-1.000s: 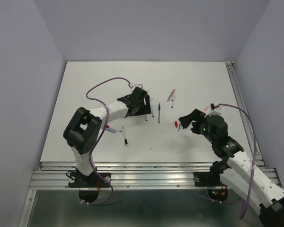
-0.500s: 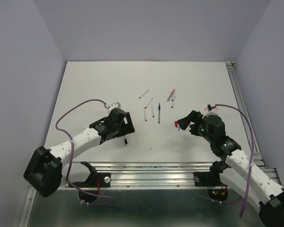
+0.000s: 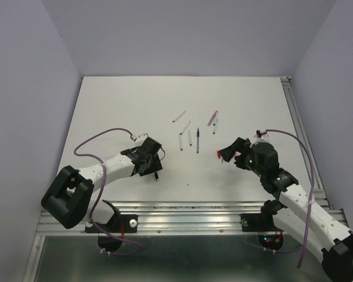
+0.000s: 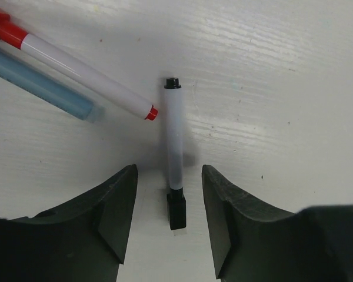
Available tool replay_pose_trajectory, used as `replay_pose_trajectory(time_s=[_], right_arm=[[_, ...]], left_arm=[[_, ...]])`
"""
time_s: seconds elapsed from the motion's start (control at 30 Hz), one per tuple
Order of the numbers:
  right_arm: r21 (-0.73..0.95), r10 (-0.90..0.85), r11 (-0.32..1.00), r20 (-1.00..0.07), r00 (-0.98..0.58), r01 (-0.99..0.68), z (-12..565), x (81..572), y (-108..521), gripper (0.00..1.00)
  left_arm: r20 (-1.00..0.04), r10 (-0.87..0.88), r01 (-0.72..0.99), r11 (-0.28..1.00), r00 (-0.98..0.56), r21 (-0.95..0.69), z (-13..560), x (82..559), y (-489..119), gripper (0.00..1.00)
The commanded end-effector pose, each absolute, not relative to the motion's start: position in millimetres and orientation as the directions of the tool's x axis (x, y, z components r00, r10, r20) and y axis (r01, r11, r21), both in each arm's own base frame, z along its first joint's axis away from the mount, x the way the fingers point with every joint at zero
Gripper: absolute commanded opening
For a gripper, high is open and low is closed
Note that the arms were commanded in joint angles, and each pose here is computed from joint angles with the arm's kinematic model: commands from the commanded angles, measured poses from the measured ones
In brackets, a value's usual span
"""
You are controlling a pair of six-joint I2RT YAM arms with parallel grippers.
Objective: Open the pen caps
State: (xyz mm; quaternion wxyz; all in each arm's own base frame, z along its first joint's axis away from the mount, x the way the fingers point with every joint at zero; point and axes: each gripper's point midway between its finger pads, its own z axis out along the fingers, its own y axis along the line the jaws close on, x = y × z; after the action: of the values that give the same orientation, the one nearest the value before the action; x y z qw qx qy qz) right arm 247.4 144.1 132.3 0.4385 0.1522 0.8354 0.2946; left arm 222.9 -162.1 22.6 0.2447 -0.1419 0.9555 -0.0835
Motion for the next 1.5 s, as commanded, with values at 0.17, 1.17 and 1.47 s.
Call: replay_pose_trajectory(time_s=[0.17,1.17,1.47], right_arm=[[0.635,0.525,0.772,-0.652,-0.547,-0.016,133,250,145,1.00],[0.784,0.293,0.424,-0.592,-0.750,-0.453,160,196,242,1.00],[0.786,0.253,0.353,-0.603,-0.757,-0.508,171,191,301,0.98]], left_arm=[[-0.488,-0.351,-0.290,0.936,-0.799,-0.198,19,242,-161,0.49],[-0.489,-0.441,-0.072,0.793,-0.753,-0.605,118,228,-253,0.00],[-0.473,-0.496,-0.077,0.745,-0.729,-0.663,141,217,-284,0.00]])
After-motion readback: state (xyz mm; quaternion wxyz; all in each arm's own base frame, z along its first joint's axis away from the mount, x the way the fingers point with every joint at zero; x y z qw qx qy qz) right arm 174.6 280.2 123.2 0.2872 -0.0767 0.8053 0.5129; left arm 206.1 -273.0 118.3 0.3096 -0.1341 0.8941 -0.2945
